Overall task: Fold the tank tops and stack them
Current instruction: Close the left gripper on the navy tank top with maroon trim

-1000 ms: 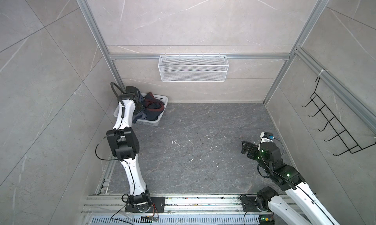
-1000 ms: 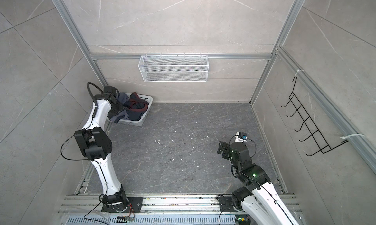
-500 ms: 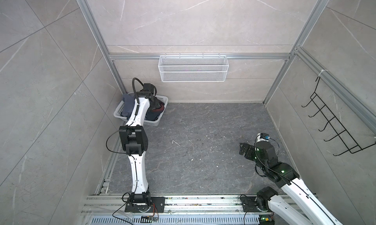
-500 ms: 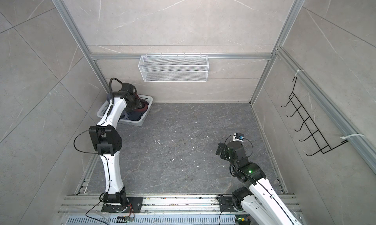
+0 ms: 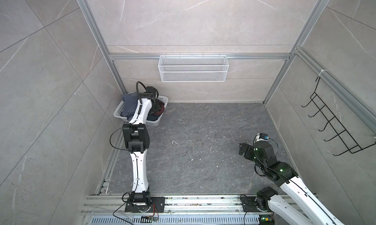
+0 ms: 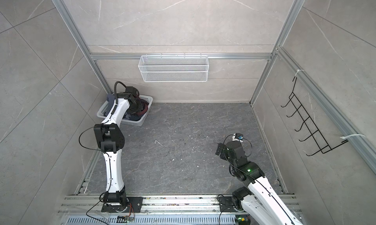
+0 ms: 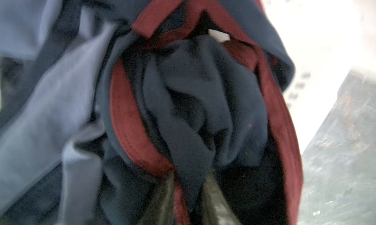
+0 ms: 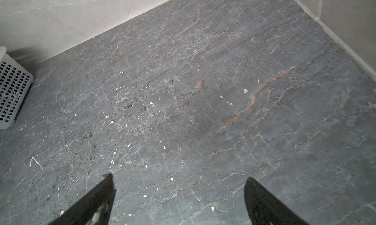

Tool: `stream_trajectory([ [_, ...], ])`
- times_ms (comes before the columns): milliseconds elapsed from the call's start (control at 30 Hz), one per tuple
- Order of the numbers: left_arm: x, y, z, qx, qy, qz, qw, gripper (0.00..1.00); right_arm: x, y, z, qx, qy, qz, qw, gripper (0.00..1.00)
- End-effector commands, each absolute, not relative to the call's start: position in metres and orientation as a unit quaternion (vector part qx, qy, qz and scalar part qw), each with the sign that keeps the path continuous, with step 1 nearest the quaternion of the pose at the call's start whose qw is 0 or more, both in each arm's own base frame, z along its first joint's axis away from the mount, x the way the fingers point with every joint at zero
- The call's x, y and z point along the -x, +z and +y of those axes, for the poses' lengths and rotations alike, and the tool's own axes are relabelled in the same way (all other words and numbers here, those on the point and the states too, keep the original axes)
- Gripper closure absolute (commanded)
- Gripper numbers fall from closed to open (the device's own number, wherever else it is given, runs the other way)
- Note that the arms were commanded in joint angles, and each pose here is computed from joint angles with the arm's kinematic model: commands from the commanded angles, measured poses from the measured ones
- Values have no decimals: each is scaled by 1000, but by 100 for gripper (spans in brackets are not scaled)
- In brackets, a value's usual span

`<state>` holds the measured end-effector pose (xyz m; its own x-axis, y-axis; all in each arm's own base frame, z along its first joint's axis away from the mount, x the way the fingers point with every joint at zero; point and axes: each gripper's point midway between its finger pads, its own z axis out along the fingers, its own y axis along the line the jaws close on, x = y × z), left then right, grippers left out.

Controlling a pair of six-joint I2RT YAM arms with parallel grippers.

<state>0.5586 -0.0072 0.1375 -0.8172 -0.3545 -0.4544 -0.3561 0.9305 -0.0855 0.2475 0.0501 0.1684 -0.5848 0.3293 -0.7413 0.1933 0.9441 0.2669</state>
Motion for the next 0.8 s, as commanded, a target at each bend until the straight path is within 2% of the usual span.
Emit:
stream_trajectory([
  [0,-569,177,-14,179,-20,943,280,99,-247,168,47,-157,74,884,433,1],
  [367,-567,309,-22,169,-79,888,421,100,-247,170,43,-161,64,885,432,1],
  [600,-551,427,-24,150,-115,813,551,100,-245,171,42,-166,65,884,433,1],
  [767,-540,479,-17,146,-113,768,614,100,-243,170,41,-168,64,884,431,1],
])
